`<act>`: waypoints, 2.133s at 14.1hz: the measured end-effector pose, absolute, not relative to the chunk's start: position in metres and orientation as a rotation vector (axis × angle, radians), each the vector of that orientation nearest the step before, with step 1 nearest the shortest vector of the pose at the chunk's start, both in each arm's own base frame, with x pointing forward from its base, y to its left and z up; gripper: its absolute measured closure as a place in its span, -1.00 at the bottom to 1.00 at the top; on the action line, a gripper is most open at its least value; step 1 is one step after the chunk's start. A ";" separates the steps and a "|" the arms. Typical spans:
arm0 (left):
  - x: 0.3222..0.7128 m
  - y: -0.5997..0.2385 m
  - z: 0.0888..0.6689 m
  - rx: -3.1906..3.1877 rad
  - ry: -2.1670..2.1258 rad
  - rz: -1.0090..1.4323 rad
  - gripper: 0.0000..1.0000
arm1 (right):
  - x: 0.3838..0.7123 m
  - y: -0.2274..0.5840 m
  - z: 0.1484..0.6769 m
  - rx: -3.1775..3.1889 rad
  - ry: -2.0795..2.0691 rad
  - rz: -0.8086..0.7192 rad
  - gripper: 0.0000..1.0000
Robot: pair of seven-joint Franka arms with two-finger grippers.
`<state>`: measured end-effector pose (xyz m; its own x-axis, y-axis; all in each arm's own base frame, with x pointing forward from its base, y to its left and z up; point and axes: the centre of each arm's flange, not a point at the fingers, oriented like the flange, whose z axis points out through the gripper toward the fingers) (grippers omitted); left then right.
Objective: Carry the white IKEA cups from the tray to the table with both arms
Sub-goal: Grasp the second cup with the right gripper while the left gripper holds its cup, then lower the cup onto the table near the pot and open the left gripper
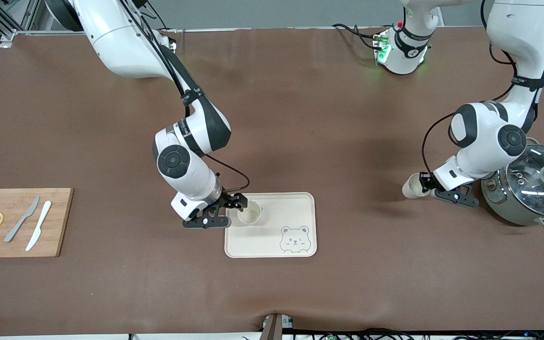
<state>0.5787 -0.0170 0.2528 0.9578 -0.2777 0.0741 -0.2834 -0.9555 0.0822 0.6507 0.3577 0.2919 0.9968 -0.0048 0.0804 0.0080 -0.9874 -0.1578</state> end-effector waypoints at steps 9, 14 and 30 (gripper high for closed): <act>0.580 -0.026 0.234 3.010 -0.435 0.109 0.93 | 0.650 0.372 0.265 -2.989 -0.029 -0.105 -1.00; 0.580 -0.035 0.225 3.003 -0.438 0.119 0.93 | 0.650 0.370 0.253 -3.001 -0.030 -0.091 -1.00; 0.610 -0.043 0.297 2.986 -0.400 0.021 -1.00 | 0.647 0.378 0.225 -3.021 -0.076 -0.125 -1.00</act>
